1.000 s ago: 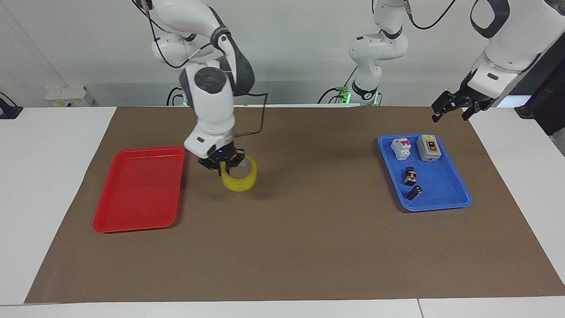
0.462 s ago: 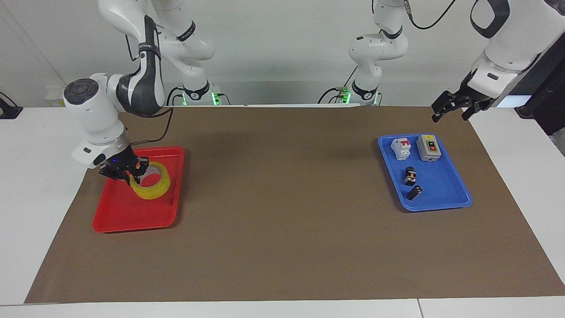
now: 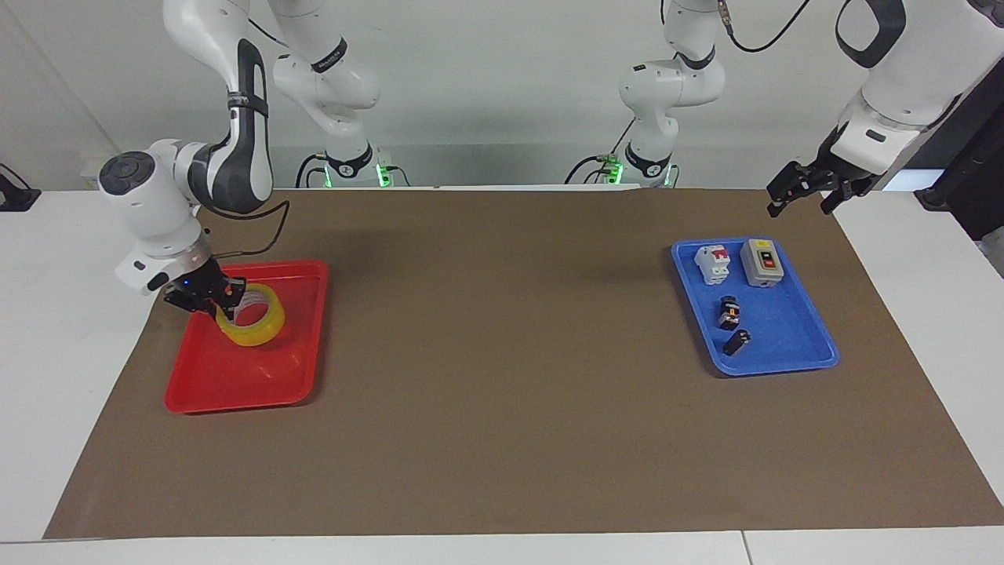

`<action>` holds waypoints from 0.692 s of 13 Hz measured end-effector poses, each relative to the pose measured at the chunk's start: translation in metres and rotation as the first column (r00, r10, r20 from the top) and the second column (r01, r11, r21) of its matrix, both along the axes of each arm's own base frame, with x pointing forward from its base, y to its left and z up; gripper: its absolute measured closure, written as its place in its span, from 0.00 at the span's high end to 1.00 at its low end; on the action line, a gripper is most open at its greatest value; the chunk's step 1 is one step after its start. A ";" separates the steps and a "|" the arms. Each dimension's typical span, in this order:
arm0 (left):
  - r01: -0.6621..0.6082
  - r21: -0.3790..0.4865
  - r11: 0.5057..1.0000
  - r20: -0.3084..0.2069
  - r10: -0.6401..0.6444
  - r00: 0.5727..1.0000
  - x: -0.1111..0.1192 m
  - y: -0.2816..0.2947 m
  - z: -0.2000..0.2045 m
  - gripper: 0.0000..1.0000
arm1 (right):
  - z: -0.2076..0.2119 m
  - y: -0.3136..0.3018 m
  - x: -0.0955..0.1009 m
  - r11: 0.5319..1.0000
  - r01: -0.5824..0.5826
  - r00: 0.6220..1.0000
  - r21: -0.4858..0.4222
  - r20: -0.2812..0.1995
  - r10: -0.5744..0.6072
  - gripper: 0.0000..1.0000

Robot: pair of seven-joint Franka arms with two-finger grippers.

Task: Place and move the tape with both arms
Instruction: 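Carry the tape with the right gripper and lower it into the red tray, then open the right gripper and withdraw it from the tape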

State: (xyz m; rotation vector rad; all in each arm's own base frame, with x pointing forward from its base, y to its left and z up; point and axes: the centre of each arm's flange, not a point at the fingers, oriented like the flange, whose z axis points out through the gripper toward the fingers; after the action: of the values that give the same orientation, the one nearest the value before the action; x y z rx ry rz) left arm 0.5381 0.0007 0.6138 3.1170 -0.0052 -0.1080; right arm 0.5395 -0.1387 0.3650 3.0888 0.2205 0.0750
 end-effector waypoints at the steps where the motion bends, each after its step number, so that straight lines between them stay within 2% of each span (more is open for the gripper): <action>1: 0.000 0.000 1.000 0.000 0.000 1.000 0.000 0.000 0.000 1.00 | -0.004 -0.002 -0.002 1.000 0.013 1.000 0.011 0.001 -0.013 0.21; 9: 0.000 0.000 1.000 0.000 0.000 1.000 0.000 0.000 0.000 1.00 | -0.043 0.001 -0.005 1.000 0.013 0.999 0.012 0.040 -0.014 0.21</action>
State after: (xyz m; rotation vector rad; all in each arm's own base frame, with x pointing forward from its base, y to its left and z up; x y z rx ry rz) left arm 0.5381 0.0007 0.6138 3.1170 -0.0052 -0.1080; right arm 0.5340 -0.1380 0.3222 3.0963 0.1980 0.1375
